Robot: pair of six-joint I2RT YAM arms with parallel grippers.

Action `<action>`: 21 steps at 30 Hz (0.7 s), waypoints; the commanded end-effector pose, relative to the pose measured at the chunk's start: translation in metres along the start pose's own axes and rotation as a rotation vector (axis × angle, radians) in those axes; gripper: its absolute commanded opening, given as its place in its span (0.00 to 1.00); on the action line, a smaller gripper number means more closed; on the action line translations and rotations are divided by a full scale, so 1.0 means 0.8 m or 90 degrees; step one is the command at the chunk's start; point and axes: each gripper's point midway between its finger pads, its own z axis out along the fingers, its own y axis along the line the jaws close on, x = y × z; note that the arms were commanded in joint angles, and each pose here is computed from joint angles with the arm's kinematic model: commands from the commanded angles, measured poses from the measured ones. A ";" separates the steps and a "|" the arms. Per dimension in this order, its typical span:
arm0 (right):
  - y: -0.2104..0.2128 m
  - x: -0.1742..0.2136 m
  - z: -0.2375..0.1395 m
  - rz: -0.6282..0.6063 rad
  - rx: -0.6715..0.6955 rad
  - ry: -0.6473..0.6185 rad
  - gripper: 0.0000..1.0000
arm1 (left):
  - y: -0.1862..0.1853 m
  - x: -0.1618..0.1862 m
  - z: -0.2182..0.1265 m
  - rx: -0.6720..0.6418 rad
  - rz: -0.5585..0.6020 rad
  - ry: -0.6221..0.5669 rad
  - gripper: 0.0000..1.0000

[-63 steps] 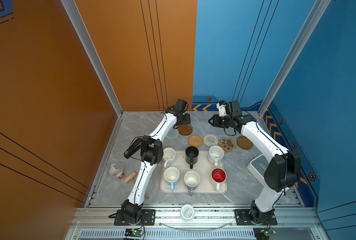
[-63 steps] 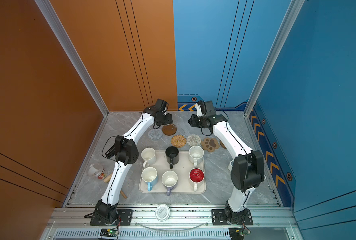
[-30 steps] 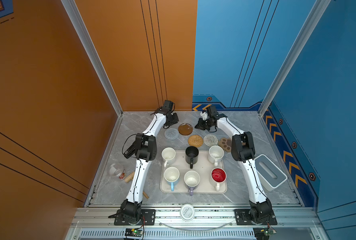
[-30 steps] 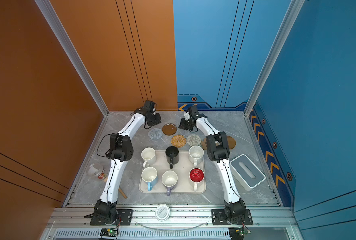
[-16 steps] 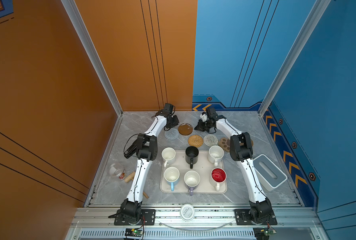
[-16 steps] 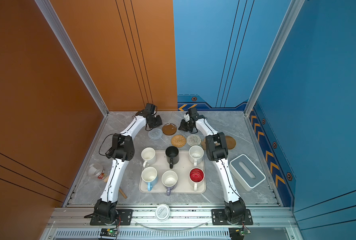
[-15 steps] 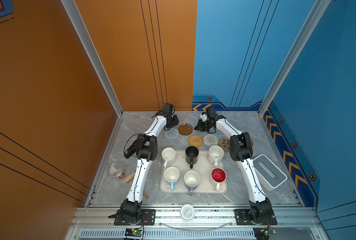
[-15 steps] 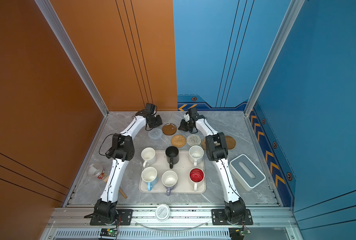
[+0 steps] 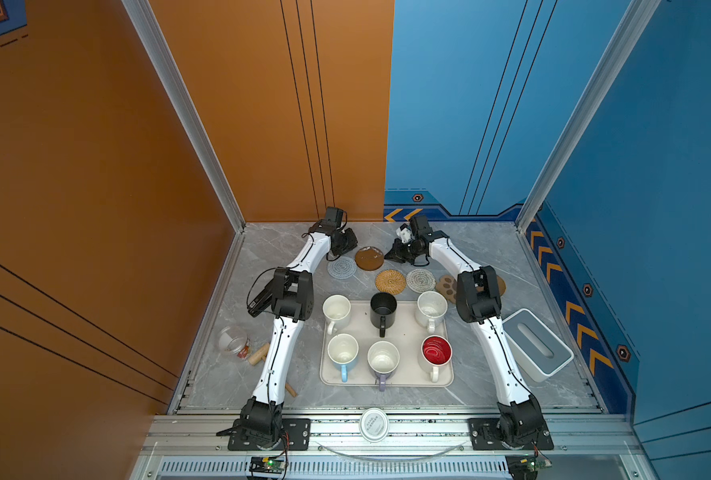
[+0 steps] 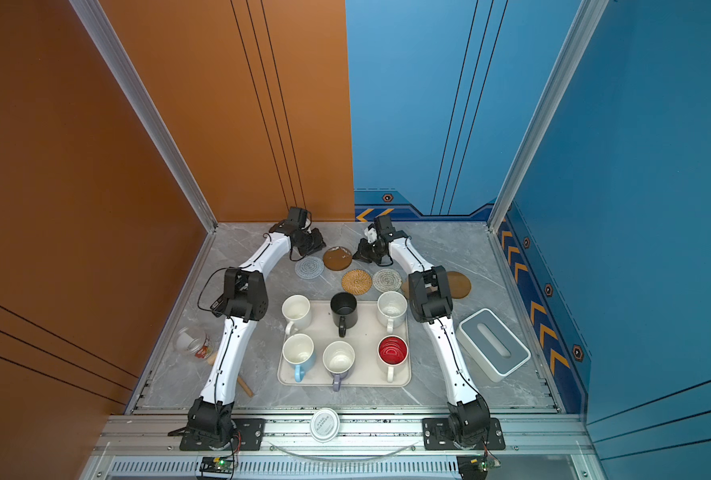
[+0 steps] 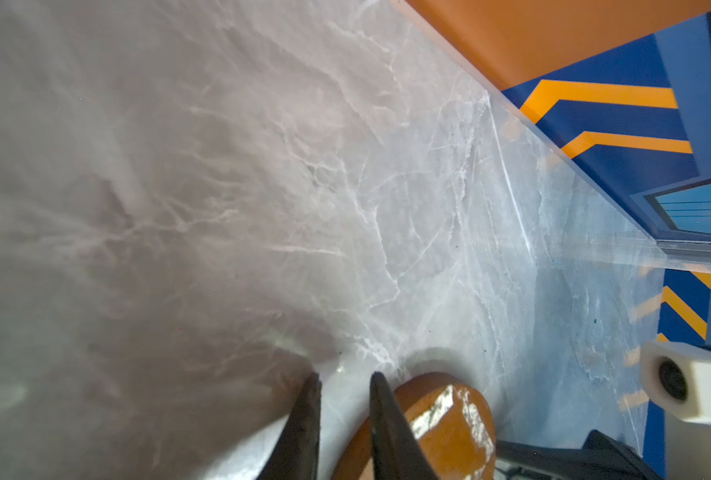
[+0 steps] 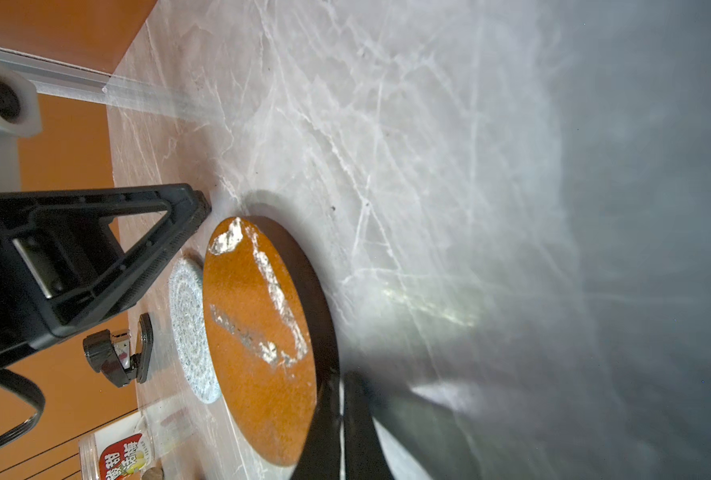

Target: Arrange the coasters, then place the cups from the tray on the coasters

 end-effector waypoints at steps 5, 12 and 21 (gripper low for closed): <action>0.007 0.023 0.014 0.000 -0.010 0.040 0.00 | 0.014 0.052 0.017 -0.021 -0.002 0.075 0.23; 0.004 0.040 0.011 -0.007 -0.001 0.059 0.00 | 0.014 0.076 0.011 -0.031 0.023 0.102 0.23; 0.005 0.056 0.010 -0.012 0.006 0.076 0.00 | 0.024 0.100 0.000 -0.053 0.040 0.126 0.22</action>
